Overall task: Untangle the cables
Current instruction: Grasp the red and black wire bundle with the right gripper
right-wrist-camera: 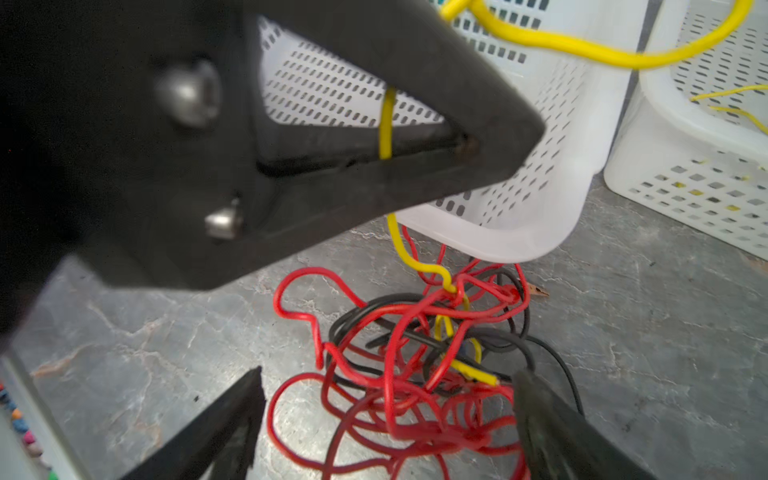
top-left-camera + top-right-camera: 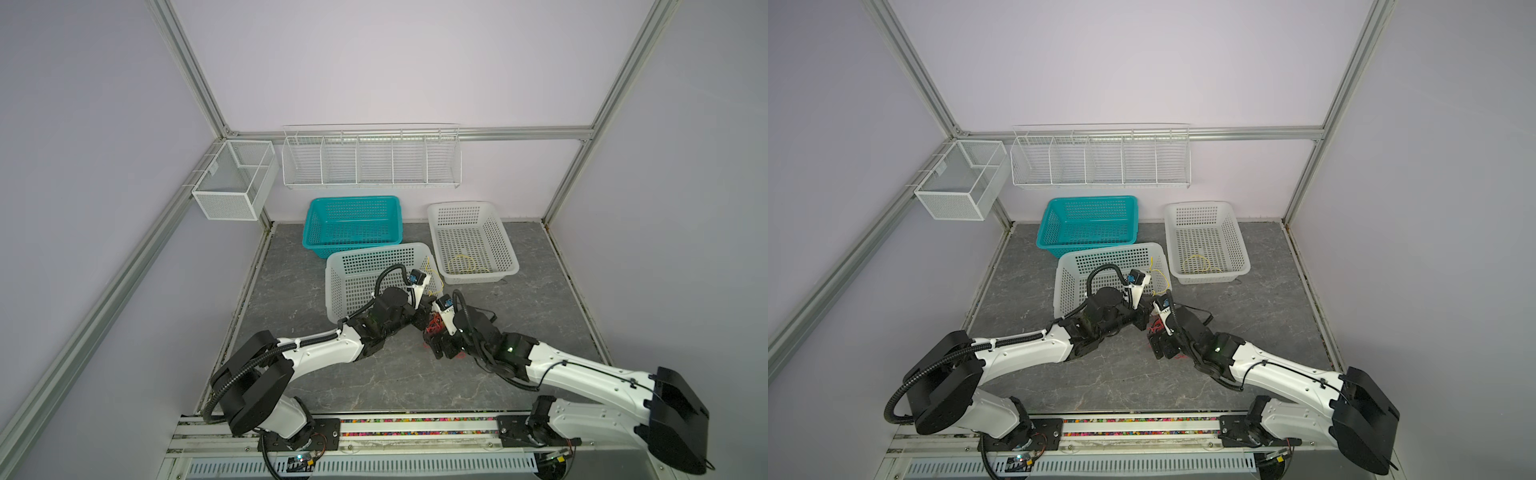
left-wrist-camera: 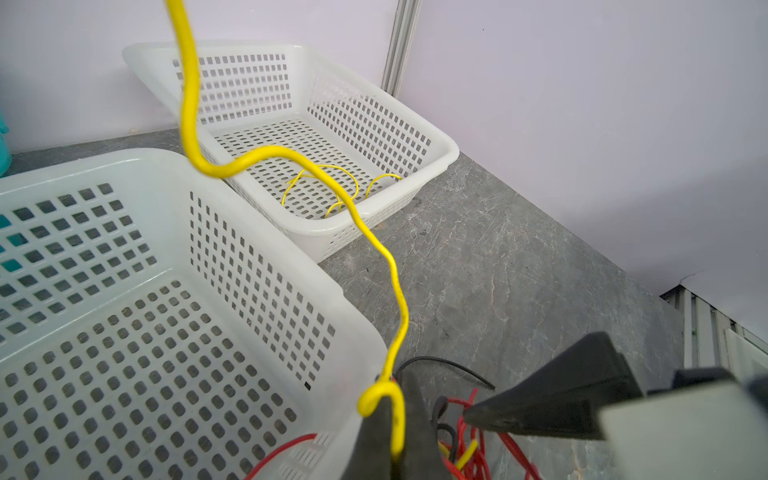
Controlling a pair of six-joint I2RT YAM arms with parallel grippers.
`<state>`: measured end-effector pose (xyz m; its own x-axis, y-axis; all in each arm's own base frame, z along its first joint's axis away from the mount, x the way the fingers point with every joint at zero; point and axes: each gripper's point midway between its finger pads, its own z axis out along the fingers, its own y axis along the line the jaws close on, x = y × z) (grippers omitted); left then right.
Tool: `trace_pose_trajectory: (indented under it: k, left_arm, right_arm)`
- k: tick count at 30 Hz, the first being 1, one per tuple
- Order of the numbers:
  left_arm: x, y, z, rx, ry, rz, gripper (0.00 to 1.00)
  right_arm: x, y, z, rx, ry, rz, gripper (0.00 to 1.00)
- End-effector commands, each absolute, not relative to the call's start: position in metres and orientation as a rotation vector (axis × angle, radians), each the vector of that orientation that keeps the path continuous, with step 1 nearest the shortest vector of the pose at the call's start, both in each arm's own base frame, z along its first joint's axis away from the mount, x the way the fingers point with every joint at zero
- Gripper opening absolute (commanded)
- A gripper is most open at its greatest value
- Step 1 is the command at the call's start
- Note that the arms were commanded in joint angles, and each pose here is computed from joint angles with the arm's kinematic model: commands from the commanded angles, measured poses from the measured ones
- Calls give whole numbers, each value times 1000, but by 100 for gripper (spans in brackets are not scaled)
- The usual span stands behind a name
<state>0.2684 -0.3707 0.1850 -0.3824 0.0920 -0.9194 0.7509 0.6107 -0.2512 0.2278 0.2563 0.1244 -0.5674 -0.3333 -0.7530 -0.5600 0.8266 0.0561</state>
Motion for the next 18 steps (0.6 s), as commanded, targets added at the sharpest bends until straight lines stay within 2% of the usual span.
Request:
trace_pose_trajectory:
  k: [1,7,9,13,18]
  left_arm:
    - [279,-377,210,630,1798,-858,0]
    - [276,-373,223,627,1778,-859,0]
    - [277,-371,225,622,1780,-851,0]
    - [277,-370,227,615,1795,-847,0]
    - [281,-371,225,609,1847,-820,0]
  right_arm:
    - [247,241,117,-439,2249,184,96]
    - [249,228,98,-340,2295,98,99]
    - [249,222,96,-330,2294,70,92]
    - [246,210,93,-322,2281,38,65]
    - [237,192,86,-296,2295,22,11]
